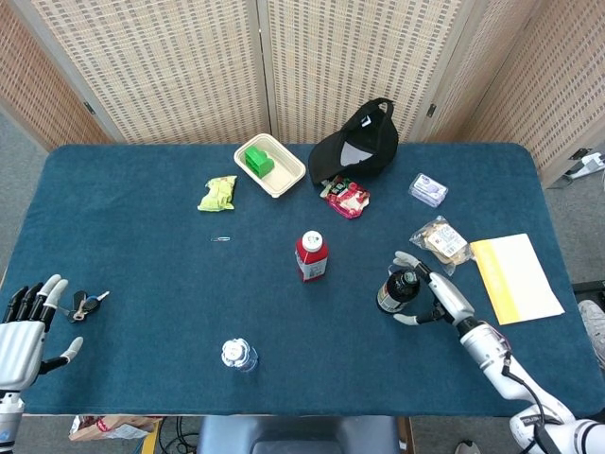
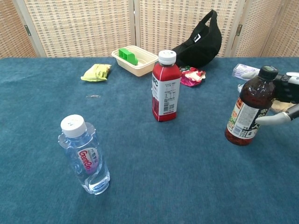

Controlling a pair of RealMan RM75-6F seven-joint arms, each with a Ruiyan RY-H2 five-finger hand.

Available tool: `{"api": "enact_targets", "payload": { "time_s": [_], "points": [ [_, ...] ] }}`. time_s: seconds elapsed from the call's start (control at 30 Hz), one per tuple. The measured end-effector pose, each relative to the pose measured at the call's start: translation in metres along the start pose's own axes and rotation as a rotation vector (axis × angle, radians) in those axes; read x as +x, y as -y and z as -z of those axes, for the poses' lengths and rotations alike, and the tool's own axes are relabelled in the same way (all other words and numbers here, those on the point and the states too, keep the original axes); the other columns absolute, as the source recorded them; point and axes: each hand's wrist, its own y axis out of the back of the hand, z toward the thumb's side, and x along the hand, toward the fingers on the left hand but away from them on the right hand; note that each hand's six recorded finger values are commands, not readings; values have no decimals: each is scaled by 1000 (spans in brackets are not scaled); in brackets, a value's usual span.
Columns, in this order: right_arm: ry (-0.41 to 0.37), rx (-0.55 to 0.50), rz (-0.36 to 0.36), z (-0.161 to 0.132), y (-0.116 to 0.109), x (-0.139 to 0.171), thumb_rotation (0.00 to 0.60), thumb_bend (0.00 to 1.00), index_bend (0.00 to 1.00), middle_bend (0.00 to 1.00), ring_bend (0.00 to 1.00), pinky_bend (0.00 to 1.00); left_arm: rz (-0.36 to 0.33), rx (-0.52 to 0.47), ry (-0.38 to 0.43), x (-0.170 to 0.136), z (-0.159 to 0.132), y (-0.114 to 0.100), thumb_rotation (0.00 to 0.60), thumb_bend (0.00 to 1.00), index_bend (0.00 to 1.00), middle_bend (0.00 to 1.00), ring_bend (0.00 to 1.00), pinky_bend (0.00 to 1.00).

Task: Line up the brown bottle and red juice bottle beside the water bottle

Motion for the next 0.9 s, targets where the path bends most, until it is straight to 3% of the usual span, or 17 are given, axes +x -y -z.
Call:
{"api": "enact_targets", "payload": {
  "time_s": [0.13, 0.43, 0.7, 0.9],
  "points": [
    [-7, -21, -9, 2, 5, -5, 600, 237, 229, 232, 64, 174, 2, -1, -1, 0, 0, 0, 600, 222, 104, 59, 59, 27],
    [-16, -73, 4, 5, 10, -14, 600, 369, 380, 332, 166, 172, -5, -3, 5, -2, -1, -3, 600, 222, 104, 59, 59, 28],
    [-50, -92, 21, -2, 11, -15, 600, 441, 486, 424, 262, 237, -3, -4, -2, -4, 1, -2, 600, 222, 104, 59, 59, 28],
    [-129, -98, -35, -28, 25, -7, 600, 441, 497, 433, 276, 262, -9, -6, 1, -3, 0, -3, 600, 222, 104, 59, 59, 28]
  ]
}}
